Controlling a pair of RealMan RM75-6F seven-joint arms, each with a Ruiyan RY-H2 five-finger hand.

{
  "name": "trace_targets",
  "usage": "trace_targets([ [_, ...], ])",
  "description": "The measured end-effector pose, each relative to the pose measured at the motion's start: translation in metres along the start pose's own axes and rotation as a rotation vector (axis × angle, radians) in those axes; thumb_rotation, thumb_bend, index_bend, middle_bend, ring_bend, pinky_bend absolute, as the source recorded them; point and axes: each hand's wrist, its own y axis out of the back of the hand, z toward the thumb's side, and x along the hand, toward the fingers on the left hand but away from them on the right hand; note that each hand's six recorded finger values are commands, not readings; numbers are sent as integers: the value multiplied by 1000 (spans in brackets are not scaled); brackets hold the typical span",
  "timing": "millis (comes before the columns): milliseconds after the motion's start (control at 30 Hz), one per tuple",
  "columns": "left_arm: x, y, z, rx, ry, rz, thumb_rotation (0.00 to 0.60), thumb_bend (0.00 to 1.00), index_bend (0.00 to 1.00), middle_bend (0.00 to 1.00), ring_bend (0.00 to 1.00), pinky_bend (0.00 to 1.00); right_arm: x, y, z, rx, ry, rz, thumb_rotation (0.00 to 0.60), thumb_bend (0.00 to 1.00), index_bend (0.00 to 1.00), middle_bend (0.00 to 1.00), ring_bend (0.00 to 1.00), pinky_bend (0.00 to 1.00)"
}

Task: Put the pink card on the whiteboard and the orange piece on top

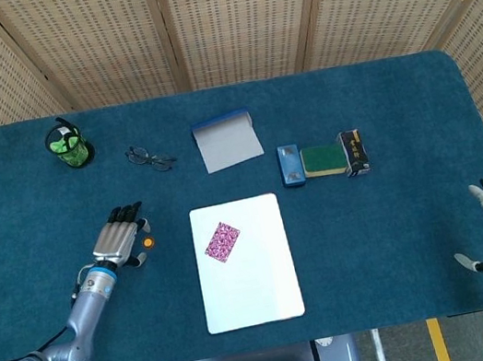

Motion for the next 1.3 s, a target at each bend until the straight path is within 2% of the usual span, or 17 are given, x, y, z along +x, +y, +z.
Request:
trace_targets([
  [367, 4, -3, 1, -3, 7, 3, 600, 310, 405, 0, 0, 0, 0, 0, 0, -1, 0, 0, 600, 0, 0, 0, 0, 0],
  [1067, 9, -7, 1, 2, 16, 8, 600, 312, 427, 0, 0, 0, 0, 0, 0, -5, 2, 1, 600, 0, 0, 0, 0, 0],
  [1200, 10, -8, 2, 1, 14, 12, 600, 316, 462, 0, 0, 0, 0, 0, 0, -8, 2, 2, 600, 0, 0, 0, 0, 0],
  [1300, 10, -8, 4, 3, 10, 15, 600, 323, 525, 0, 0, 0, 0, 0, 0, -8, 2, 2, 600, 0, 0, 0, 0, 0],
])
